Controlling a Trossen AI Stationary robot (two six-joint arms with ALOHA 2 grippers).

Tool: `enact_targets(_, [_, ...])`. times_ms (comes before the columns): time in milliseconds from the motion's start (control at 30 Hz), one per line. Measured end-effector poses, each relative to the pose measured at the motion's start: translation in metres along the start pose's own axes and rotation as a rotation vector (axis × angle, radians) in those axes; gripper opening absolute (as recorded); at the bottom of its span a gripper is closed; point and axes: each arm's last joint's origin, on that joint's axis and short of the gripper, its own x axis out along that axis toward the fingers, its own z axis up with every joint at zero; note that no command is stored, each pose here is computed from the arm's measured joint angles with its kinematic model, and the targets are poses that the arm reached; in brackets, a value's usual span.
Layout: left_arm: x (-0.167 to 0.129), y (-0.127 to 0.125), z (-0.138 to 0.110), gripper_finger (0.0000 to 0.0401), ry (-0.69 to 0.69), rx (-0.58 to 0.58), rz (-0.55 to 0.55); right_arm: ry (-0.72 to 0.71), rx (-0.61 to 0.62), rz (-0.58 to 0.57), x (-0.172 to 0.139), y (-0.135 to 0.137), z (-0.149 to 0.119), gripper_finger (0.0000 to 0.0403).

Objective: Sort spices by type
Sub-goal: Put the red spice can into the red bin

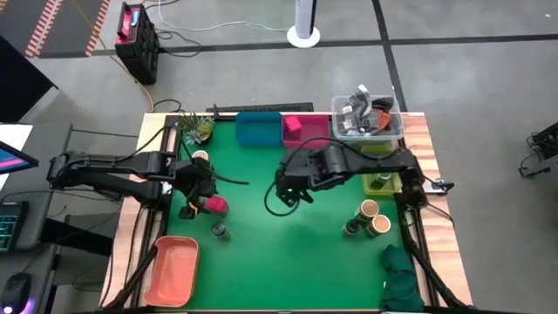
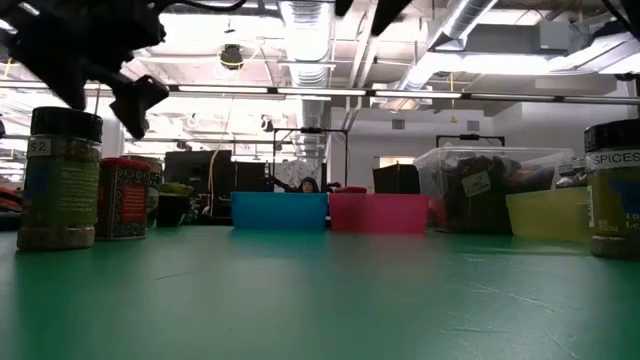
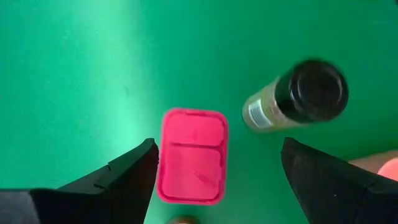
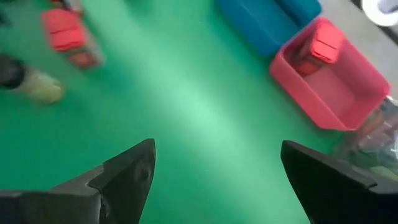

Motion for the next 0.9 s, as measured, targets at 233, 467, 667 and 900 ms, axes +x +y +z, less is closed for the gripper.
enact_targets(233, [0.007, 0.001, 0.002, 0.0322, -0.015, 0.081, 0.123, -0.105, 0.043, 0.088, -0.042, -0.012, -0.004, 0.0374])
enact_targets(467, [0.023, 0.0, 0.006, 0.0322, 0.034, -0.031, 0.021, -0.114, 0.047, 0.083, -0.047, -0.011, -0.008, 0.0374])
enact_targets(667, [0.043, -0.002, 0.013, 0.0322, 0.159, -0.014, 0.123, -0.105, 0.045, 0.077, -0.046, -0.009, -0.01, 0.0374])
enact_targets(900, [0.067, -0.001, 0.009, 0.0322, 0.326, 0.006, 0.113, -0.085, 0.027, 0.057, -0.046, -0.011, -0.013, 0.0374])
